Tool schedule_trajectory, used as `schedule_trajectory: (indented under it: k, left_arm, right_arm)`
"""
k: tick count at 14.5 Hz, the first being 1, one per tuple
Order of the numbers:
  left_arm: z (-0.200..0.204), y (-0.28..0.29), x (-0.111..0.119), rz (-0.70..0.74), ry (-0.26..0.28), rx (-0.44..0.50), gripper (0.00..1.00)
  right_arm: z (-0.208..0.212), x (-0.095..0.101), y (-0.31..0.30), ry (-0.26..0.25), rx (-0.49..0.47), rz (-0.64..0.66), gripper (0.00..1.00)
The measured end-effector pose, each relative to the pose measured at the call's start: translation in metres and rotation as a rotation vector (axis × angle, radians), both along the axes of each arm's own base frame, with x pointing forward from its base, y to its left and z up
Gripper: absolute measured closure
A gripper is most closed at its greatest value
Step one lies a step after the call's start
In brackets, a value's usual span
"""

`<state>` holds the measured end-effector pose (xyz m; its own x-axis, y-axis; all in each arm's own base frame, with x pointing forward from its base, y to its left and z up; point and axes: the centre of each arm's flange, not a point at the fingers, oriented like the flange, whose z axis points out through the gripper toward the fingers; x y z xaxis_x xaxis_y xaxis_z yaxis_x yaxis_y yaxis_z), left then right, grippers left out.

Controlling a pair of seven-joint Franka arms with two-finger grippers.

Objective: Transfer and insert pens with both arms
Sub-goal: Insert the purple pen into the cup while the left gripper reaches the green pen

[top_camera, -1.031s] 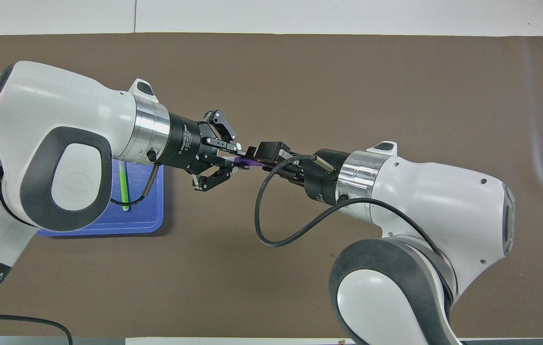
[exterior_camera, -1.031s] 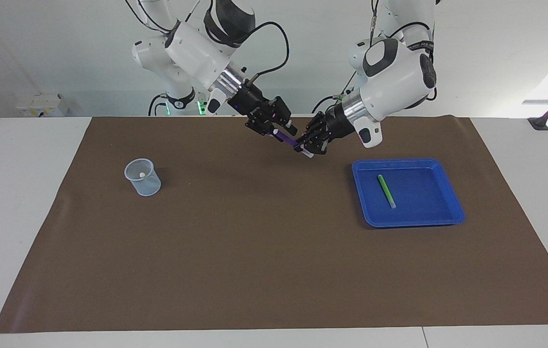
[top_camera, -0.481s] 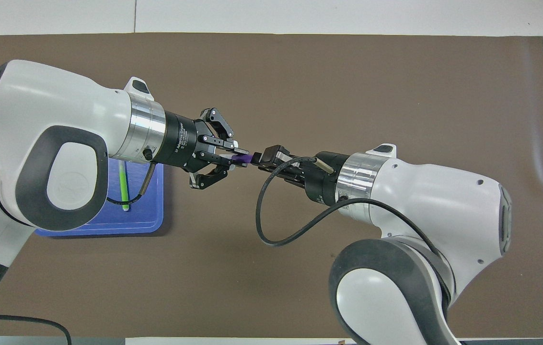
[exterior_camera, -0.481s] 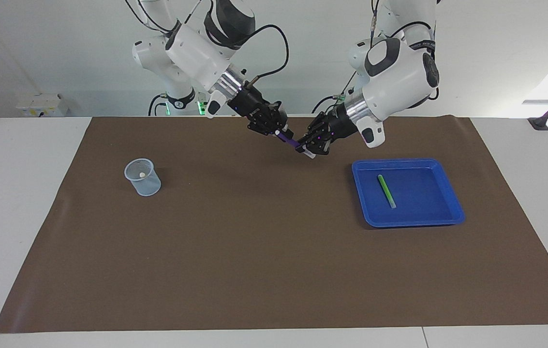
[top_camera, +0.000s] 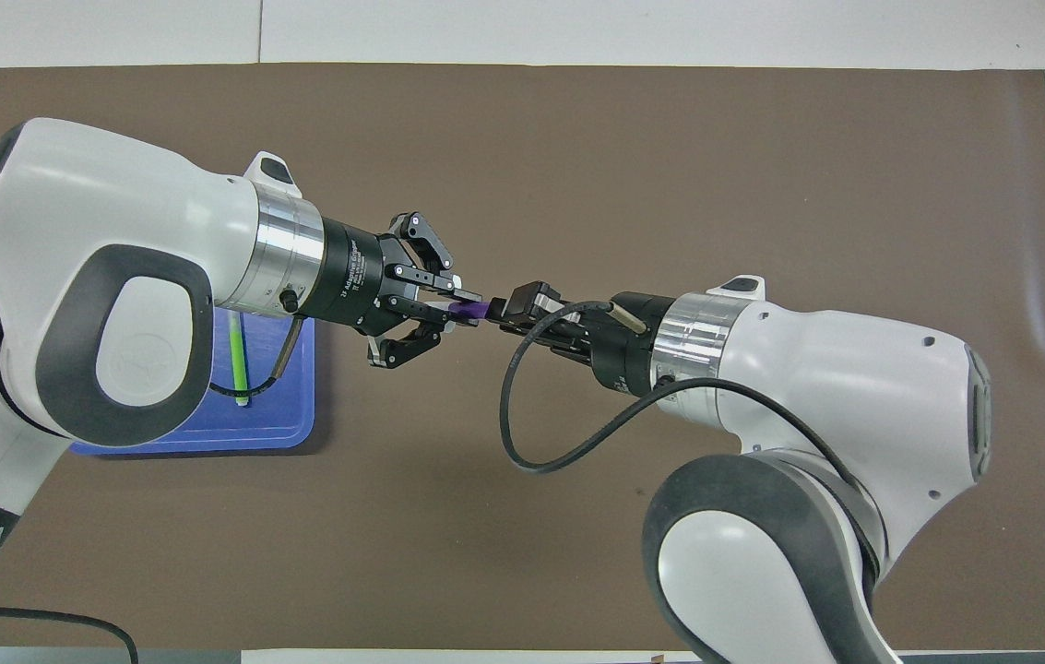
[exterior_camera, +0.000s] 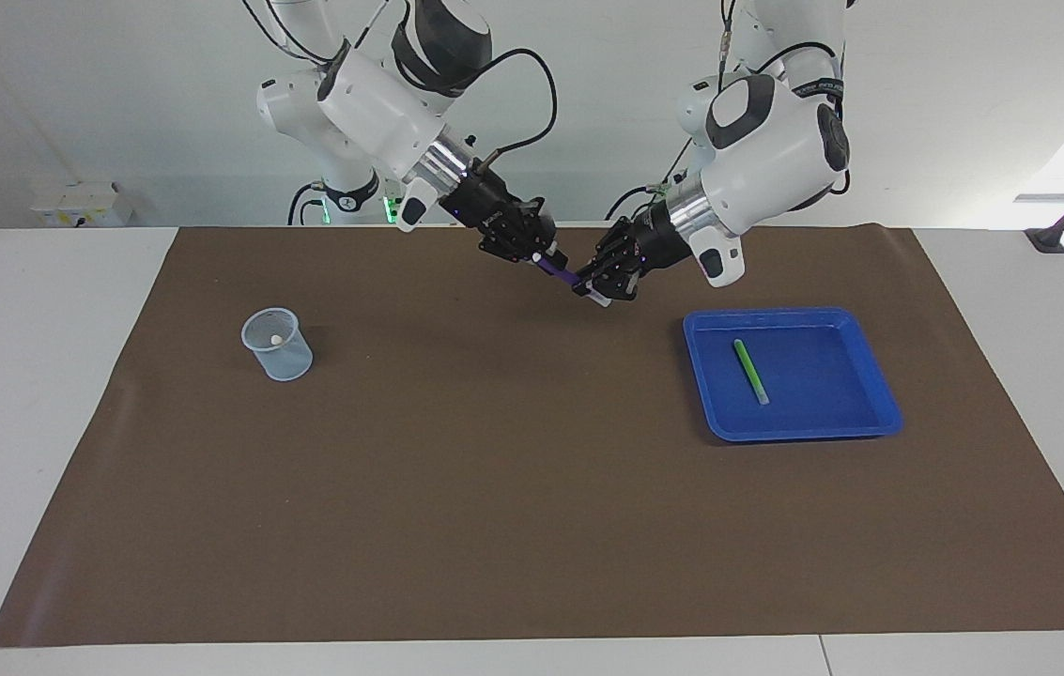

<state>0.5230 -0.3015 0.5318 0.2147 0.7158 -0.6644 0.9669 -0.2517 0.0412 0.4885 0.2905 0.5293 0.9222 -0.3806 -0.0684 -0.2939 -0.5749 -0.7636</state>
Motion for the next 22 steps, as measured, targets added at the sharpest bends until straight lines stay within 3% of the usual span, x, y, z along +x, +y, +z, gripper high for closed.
schedule_trajectory:
  k: [1,2,7,12,16,18,22]
  left_arm:
    - [0.001,-0.001,-0.001,-0.010,-0.011,-0.002,0.71]
    - [0.003,0.000,0.000,-0.012,-0.021,-0.003,0.56]
    - [0.008,0.005,0.001,-0.020,-0.057,-0.003,0.01]
    - [-0.008,0.073,0.027,-0.157,-0.207,0.068,0.00]
    - [-0.038,0.149,0.039,-0.446,-0.358,0.185,0.00]
    - [-0.056,0.179,0.039,-0.613,-0.419,0.230,0.00]
    - [-0.108,0.208,0.029,-0.972,-0.490,0.317,0.00]
  right_arm:
    - [0.000,0.000,-0.001,0.007,-0.016,0.025,0.82]
    - [-0.001,-0.001,-0.004,0.020,-0.042,0.058,0.82]
    - [0.014,-0.004,-0.062,0.063,-0.219,0.259,0.82]
    - [0.031,0.002,-0.198,0.008,-0.521,0.575,0.82]
    - [0.015,0.003,-0.254,-0.009,-0.806,0.828,0.82]
    - [0.002,0.004,-0.263,-0.016,-0.861,0.862,0.82]
    - [-0.032,0.005,-0.288,-0.026,-0.894,0.867,0.82]
